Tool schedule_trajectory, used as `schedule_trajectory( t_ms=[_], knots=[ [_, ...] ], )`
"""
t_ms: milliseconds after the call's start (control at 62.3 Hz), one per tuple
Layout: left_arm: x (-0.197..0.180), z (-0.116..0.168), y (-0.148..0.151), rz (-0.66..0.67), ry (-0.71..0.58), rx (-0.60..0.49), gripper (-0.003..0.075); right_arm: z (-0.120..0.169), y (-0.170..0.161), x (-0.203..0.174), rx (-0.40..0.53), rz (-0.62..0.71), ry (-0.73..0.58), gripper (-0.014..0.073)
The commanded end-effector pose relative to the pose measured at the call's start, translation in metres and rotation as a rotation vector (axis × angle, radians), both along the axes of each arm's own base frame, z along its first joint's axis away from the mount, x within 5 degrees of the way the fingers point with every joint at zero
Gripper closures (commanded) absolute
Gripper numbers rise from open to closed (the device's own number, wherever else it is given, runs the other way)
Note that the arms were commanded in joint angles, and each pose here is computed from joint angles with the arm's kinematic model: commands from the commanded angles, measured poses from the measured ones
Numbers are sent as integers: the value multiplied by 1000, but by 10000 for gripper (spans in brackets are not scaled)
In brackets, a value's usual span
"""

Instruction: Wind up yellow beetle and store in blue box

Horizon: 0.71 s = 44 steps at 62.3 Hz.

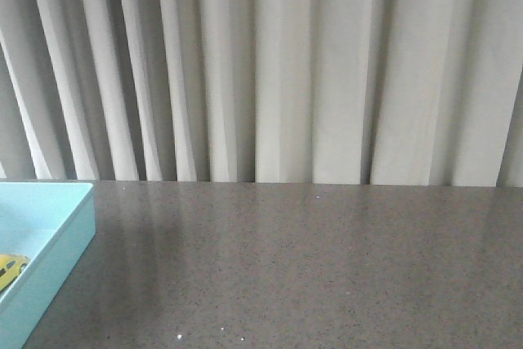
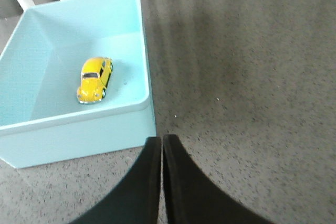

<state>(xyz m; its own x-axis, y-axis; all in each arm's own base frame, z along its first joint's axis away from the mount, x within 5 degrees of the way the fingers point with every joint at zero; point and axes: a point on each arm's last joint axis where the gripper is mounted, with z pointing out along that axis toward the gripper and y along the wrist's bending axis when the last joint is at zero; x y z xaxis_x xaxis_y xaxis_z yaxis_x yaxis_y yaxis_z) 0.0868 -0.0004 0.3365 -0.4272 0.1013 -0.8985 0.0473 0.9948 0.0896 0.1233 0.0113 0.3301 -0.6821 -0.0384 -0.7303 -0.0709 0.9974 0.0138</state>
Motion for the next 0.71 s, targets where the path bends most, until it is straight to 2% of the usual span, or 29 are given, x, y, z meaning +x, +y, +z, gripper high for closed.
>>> schedule_trajectory(
  t_ms=[0,209,369,513,690],
  knots=[
    [7,-13,1,0,-231,18,727,12,0,3,5,1,-82,602],
    [-8,-69,0,-5,-506,1,727,12,0,3,3,1,-83,602],
    [-24,-101,0,4,-641,-36,727,12,0,3,3,1,-83,602],
    [-34,-114,1,14,-696,-84,727,12,0,3,3,1,-83,602],
    [-33,-120,0,8,-629,-88,727,12,0,3,2,1,-79,602]
  ],
)
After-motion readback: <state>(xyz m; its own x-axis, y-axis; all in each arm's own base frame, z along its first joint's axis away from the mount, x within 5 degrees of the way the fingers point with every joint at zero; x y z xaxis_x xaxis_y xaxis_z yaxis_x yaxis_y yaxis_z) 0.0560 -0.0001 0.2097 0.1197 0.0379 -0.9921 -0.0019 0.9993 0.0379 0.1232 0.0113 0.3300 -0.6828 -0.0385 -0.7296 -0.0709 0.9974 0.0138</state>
